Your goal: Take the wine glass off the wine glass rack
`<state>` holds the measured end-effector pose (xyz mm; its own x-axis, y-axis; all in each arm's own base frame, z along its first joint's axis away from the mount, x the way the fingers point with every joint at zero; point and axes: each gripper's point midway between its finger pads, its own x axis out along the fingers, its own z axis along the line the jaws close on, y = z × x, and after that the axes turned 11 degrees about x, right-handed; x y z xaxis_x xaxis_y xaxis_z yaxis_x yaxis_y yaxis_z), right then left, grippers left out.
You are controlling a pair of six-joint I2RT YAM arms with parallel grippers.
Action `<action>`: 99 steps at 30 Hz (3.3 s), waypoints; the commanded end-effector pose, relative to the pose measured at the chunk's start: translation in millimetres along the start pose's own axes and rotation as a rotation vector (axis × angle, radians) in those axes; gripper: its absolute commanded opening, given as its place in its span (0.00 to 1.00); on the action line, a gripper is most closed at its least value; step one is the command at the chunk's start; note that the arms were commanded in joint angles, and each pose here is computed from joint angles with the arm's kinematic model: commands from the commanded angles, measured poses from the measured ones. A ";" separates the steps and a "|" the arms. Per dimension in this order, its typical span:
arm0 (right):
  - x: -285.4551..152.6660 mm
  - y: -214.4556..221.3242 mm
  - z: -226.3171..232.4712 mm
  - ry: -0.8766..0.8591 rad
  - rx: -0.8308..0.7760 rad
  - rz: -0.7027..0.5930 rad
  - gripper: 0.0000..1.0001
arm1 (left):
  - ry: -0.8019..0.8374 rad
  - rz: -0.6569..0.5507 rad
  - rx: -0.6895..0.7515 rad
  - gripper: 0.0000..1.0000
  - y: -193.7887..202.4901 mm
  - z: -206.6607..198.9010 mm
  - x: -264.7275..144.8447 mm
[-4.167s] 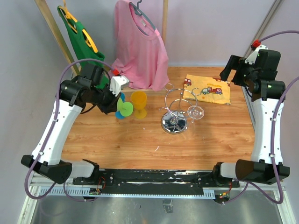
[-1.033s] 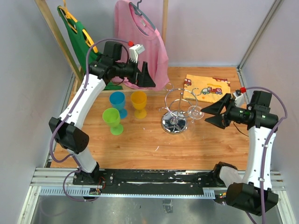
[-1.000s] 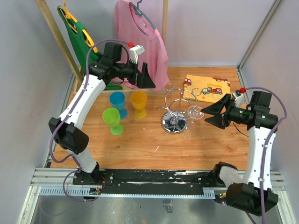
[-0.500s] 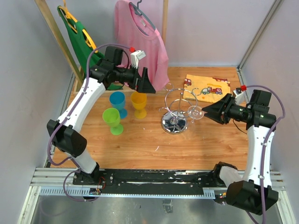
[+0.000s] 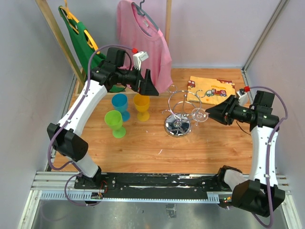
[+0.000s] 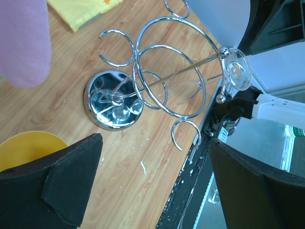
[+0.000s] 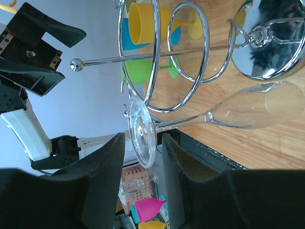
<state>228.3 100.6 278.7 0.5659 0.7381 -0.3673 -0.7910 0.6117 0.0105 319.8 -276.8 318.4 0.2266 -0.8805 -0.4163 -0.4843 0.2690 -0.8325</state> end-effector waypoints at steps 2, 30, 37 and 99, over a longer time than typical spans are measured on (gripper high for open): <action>6.8 -2.6 4.5 -0.025 -0.023 0.025 0.37 | 0.029 -0.021 0.029 0.99 -5.2 -14.6 -5.4; 23.9 0.7 3.8 0.009 -0.049 0.075 0.17 | 0.032 -0.003 0.031 0.99 1.0 -13.9 -3.4; 25.5 -0.3 1.2 0.012 -0.041 0.080 0.06 | 0.035 0.005 0.025 0.99 3.6 -13.2 -2.3; -17.1 38.2 19.1 -0.096 -0.060 0.047 0.01 | 0.103 0.043 0.007 0.99 7.3 -20.4 14.9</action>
<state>201.4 115.7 286.1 0.5402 0.7881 -0.2951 -0.8234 0.5674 0.0083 305.6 -289.6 299.8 0.1334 -0.8872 -0.4418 -0.5188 0.3173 -0.7938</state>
